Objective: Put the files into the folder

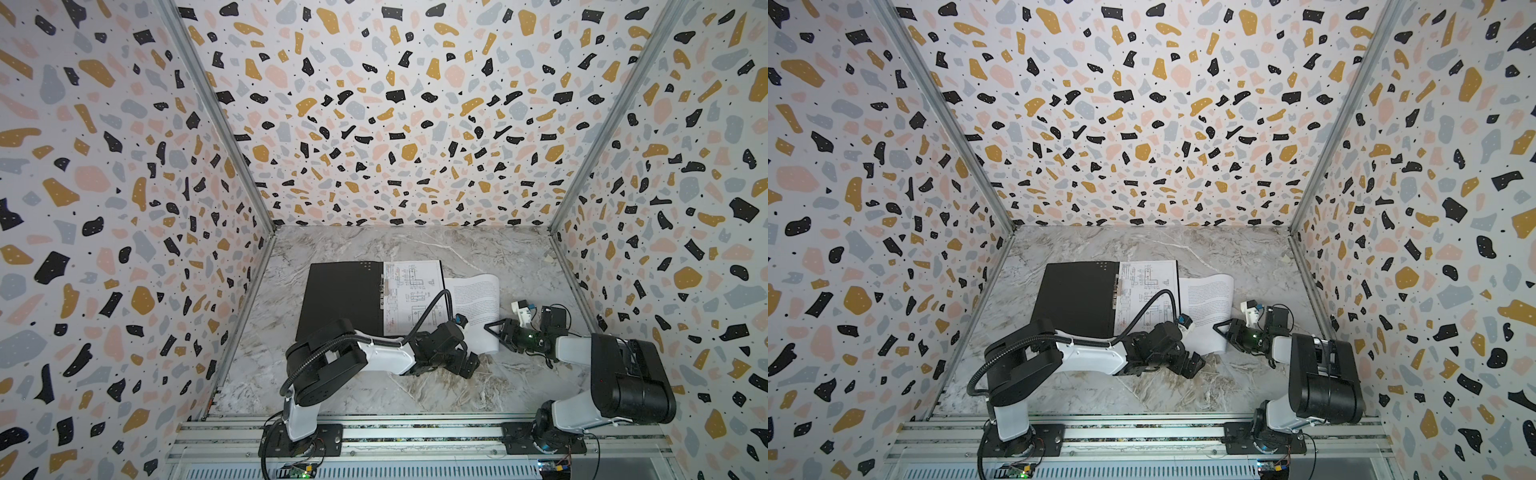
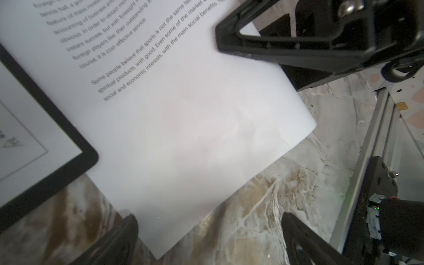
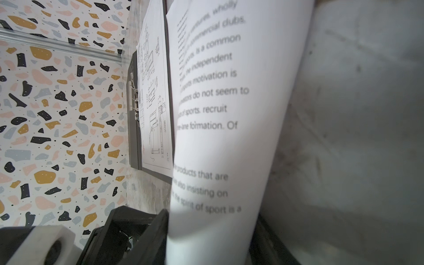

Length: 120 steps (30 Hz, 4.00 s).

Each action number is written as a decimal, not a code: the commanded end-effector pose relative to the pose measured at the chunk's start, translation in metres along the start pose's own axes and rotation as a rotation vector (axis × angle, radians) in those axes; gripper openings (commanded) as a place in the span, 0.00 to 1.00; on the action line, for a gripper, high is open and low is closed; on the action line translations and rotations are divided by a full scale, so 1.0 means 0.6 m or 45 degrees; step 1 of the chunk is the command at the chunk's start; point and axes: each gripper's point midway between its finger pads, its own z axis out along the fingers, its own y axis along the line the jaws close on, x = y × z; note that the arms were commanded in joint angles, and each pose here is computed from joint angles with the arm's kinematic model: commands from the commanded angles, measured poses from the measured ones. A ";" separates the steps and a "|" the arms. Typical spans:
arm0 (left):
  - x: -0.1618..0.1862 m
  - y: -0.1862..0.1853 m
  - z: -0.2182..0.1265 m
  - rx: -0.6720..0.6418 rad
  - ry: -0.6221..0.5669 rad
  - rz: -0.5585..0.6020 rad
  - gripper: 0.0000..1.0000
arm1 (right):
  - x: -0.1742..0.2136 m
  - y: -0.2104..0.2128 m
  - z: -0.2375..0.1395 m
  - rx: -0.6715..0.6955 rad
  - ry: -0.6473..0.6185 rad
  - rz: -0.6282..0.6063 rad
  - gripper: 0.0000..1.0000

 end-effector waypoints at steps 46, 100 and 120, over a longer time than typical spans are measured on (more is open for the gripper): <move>0.014 -0.089 -0.095 0.333 -0.283 -0.480 1.00 | 0.056 -0.018 -0.015 0.112 0.034 0.083 0.49; 0.019 -0.024 0.031 0.512 -0.599 -1.437 0.93 | 0.092 -0.035 -0.026 0.127 -0.080 0.136 0.47; 0.014 -0.005 0.024 0.508 -0.698 -1.495 0.80 | 0.099 -0.039 -0.032 0.154 -0.105 0.138 0.47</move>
